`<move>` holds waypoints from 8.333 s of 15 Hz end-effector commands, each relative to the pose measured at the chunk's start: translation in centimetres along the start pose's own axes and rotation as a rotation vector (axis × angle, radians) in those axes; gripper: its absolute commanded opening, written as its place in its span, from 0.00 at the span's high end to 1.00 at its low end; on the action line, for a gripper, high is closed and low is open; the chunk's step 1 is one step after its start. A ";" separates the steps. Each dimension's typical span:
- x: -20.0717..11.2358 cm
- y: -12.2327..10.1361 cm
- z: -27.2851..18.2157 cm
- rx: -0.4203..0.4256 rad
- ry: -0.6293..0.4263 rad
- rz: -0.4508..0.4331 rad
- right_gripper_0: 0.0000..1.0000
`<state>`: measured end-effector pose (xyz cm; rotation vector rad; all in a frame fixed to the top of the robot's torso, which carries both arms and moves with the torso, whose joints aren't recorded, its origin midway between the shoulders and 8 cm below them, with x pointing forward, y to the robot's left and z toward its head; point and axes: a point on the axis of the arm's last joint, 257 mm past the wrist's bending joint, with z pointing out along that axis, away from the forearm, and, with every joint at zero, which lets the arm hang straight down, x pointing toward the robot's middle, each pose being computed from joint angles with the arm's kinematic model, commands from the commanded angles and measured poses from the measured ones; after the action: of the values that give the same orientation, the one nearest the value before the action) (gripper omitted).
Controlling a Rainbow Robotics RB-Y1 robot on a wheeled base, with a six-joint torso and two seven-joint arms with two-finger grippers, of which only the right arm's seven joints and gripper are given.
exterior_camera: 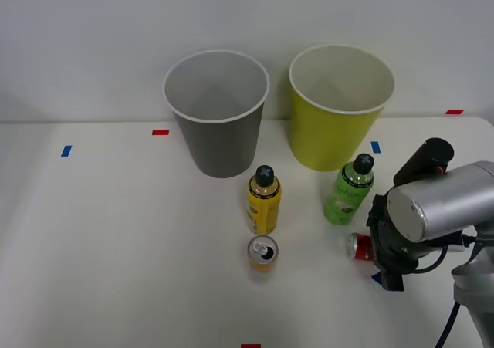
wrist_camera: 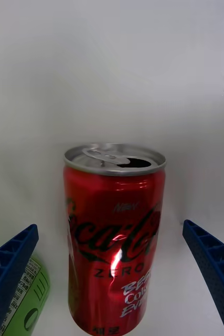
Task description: Put cans in the gray bin, plastic bottles in the light green bin
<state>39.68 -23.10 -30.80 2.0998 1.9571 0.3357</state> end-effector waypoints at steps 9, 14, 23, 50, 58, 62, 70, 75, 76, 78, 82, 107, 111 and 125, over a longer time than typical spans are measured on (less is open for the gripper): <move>-0.3 0.0 1.6 0.001 -0.076 -0.032 0.05; -0.7 0.1 1.6 -0.012 -0.119 -0.063 0.04; -1.0 0.2 1.7 -0.026 -0.165 -0.151 1.00; -10.4 5.2 -14.9 -0.572 -0.626 -0.785 1.00; -7.8 9.7 -21.2 -0.916 -0.774 -0.858 1.00; -3.2 12.0 -25.4 -1.164 -0.746 -0.918 1.00; 10.4 14.8 -30.4 -1.642 -0.551 -1.082 1.00; 17.2 15.6 -32.4 -1.659 -0.450 -1.127 1.00; 18.1 15.8 -32.9 -1.656 -0.448 -1.136 1.00; 19.9 16.6 -33.0 -1.648 -0.445 -1.165 1.00; 24.0 21.4 -31.3 -1.662 -0.470 -1.225 1.00; 31.1 26.4 -25.5 -1.633 -0.541 -1.506 0.16; 31.1 26.5 -25.9 -1.644 -0.555 -1.494 0.12; 20.2 23.1 -28.4 -1.677 -0.486 -1.227 0.12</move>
<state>53.94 -1.41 3.73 -0.1509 1.2893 0.7040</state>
